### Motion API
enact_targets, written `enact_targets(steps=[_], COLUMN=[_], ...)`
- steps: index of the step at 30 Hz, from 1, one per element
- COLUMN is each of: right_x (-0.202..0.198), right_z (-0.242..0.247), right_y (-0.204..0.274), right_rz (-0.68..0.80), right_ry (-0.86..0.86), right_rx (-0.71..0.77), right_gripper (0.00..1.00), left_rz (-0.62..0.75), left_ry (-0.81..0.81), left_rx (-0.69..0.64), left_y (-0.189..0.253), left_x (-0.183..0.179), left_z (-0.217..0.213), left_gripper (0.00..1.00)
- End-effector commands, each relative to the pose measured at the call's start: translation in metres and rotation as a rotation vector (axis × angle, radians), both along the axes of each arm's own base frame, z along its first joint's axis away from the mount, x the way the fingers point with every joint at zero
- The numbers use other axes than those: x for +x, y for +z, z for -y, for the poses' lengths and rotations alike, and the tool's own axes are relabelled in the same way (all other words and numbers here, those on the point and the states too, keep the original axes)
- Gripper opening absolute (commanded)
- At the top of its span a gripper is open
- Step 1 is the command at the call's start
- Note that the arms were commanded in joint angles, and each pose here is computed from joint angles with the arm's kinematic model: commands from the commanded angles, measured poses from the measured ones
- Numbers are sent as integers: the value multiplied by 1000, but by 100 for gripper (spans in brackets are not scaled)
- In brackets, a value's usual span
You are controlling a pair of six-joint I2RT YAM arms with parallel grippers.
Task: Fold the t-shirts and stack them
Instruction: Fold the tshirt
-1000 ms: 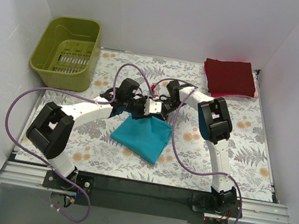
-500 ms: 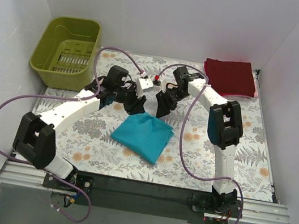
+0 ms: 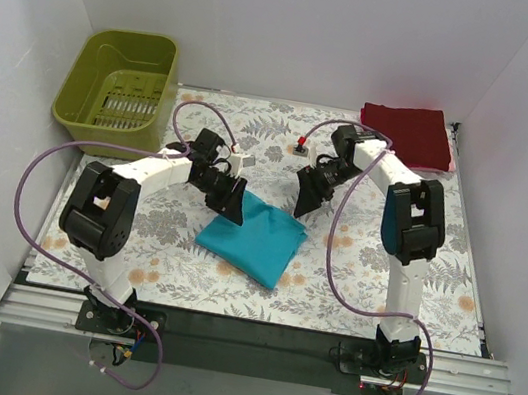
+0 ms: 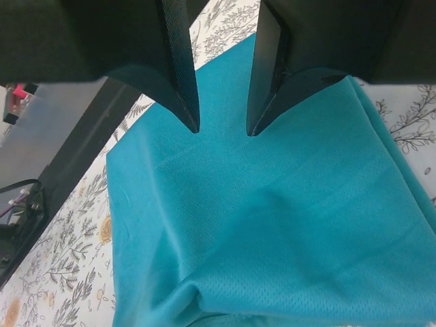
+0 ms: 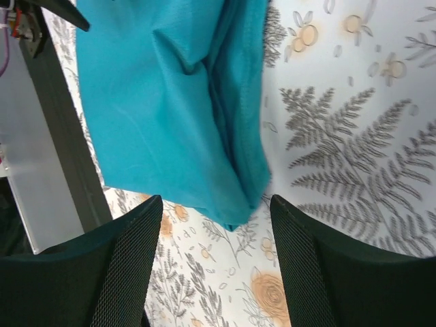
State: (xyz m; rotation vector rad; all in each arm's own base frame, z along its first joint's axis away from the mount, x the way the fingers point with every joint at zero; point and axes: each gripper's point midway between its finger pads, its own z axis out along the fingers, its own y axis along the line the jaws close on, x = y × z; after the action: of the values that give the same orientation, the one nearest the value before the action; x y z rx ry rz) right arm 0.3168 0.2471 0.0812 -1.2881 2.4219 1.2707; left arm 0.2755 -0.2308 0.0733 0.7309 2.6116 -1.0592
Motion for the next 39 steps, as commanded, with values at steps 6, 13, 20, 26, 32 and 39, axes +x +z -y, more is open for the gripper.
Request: enact_targets(steps=[6, 13, 20, 26, 32, 39], right_x=[-16, -33, -39, -28, -22, -21], right_z=[-5, 4, 10, 12, 17, 42], right_y=[-18, -28, -24, -13, -2, -32], right_rz=[-66, -87, -70, -28, -3, -17], right_ry=[39, 64, 72, 53, 40, 50], right_rx=[26, 16, -2, -37, -58, -208], right_gripper=[77, 68, 37, 6, 6, 1], left_rz=[-99, -113, -123, -135, -152, -188], left_ry=[58, 68, 99, 149, 178, 217], left_rx=[-22, -8, 18, 57, 66, 76], left_y=[-4, -11, -17, -20, -22, -23], left_x=[-8, -7, -5, -6, -9, -14], left_z=[2, 2, -1, -7, -8, -10], left_gripper=[33, 33, 33, 31, 30, 27])
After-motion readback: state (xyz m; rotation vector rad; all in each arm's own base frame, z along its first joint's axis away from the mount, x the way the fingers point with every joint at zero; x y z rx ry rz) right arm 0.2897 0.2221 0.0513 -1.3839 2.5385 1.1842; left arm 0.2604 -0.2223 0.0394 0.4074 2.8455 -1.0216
